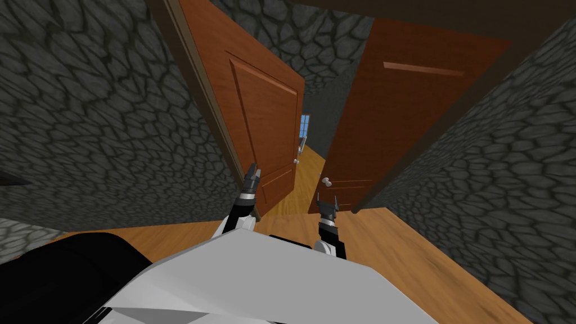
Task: Push the door open
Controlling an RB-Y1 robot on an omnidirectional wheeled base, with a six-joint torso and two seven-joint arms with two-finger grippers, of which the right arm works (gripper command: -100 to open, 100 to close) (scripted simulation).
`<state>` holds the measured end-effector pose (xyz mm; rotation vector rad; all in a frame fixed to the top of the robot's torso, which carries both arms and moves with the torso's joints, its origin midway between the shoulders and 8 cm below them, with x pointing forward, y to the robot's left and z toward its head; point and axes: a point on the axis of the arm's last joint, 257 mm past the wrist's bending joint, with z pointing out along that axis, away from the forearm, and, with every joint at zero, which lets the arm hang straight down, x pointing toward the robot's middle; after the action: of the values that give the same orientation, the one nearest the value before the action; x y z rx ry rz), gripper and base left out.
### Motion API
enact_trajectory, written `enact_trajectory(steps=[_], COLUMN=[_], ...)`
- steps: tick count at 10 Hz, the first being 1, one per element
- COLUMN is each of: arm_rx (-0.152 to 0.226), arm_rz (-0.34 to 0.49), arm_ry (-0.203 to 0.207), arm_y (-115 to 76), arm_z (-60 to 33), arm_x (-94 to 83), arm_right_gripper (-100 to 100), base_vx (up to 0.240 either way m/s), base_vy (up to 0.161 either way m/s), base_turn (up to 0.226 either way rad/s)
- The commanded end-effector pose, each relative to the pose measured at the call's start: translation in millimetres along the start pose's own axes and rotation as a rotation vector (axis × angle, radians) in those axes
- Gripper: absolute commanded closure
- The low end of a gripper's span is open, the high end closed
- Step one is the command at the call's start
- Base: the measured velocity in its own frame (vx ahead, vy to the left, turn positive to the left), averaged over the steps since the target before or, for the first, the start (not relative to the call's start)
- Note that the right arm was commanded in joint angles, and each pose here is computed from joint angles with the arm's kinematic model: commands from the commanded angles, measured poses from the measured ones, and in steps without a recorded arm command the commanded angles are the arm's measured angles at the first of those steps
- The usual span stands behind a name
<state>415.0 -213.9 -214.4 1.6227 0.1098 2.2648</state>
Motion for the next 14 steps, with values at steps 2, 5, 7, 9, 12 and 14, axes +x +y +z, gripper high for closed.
enact_trajectory(steps=[2, 5, 7, 9, 12, 14], arm_rx=[0.010, 0.020, 0.023, 0.026, 0.027, 0.025], arm_rz=[0.053, 0.112, 0.133, 0.160, 0.198, 0.220], arm_ry=[-0.042, -0.099, -0.122, -0.153, -0.204, -0.238], arm_y=[-9.0, -18.7, -21.9, -25.7, -30.0, -31.8], arm_z=[-10.1, -23.6, -29.3, -37.6, -51.5, -61.5], arm_x=[-18.9, -43.6, -53.4, -66.8, -88.1, -102.6], arm_right_gripper=[-100, -100, -100, -100, -100, -100], base_vx=[0.038, 0.028, 0.016, 0.028, 0.015, 0.000], base_vy=[-0.155, -0.167, -0.162, -0.129, -0.182, -0.201], base_turn=[0.252, 0.210, 0.180, 0.161, 0.226, 0.240])
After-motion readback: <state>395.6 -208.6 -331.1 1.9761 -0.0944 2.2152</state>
